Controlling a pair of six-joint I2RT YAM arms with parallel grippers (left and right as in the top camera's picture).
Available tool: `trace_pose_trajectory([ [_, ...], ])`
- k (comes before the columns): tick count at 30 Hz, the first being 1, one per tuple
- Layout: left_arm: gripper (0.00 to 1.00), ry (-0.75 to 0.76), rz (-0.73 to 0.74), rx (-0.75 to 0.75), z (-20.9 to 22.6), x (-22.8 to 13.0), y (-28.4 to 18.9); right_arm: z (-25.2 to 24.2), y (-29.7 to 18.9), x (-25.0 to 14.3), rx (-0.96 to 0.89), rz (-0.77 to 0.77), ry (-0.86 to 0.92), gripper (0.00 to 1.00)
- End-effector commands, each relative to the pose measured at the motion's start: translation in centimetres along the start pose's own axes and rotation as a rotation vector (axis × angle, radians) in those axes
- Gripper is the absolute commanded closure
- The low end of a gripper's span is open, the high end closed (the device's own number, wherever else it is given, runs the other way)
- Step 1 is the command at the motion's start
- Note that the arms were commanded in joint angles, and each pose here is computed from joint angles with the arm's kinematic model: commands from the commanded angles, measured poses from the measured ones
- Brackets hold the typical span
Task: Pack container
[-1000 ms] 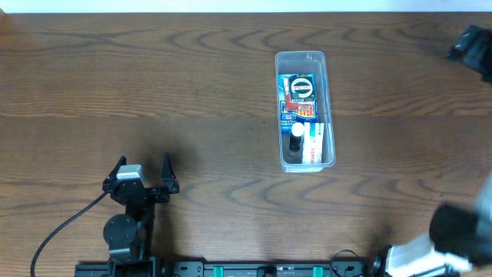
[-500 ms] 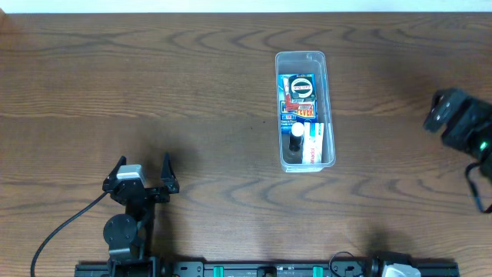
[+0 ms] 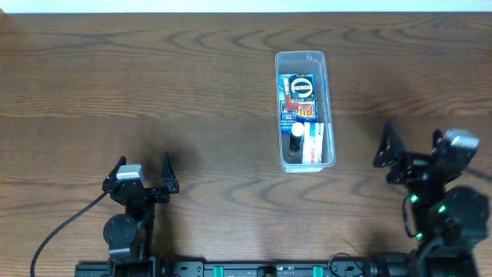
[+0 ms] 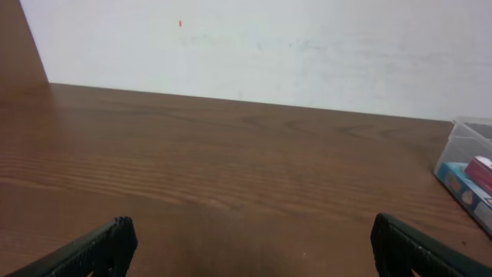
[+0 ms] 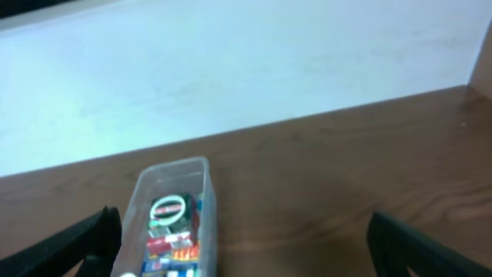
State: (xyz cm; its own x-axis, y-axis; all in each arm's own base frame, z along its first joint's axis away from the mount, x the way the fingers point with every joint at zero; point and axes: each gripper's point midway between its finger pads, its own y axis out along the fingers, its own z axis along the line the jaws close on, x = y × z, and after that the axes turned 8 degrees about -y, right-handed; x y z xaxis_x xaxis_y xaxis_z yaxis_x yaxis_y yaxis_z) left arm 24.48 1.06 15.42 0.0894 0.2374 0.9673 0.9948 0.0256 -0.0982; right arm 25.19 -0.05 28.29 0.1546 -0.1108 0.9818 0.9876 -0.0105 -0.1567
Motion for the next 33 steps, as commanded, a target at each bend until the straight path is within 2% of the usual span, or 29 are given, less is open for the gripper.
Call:
trace_pose_trajectory([
  [1,0.02,0.006,0.047,0.005,0.3,-1.5,0.1,0.1,-0.1,-2.5,0.021,-0.034,-0.058,0.01],
  [8,0.02,0.006,0.047,0.005,0.3,-1.5,0.1,0.9,0.2,-6.6,0.097,-0.086,-0.148,0.01],
  [18,0.02,0.006,0.047,0.005,0.3,-1.5,0.1,1.2,0.6,-8.2,0.126,-0.185,-0.151,0.01],
  [24,0.02,0.006,0.047,0.005,0.3,-1.5,0.1,1.0,0.7,-9.6,0.126,-0.190,-0.152,0.01],
  [28,0.02,0.006,0.047,0.005,0.3,-1.5,0.1,0.9,1.1,-11.2,0.123,-0.140,-0.152,0.01],
  [33,0.02,0.006,0.047,0.005,0.3,-1.5,0.1,0.7,1.3,-12.6,0.119,-0.090,-0.234,0.01],
])
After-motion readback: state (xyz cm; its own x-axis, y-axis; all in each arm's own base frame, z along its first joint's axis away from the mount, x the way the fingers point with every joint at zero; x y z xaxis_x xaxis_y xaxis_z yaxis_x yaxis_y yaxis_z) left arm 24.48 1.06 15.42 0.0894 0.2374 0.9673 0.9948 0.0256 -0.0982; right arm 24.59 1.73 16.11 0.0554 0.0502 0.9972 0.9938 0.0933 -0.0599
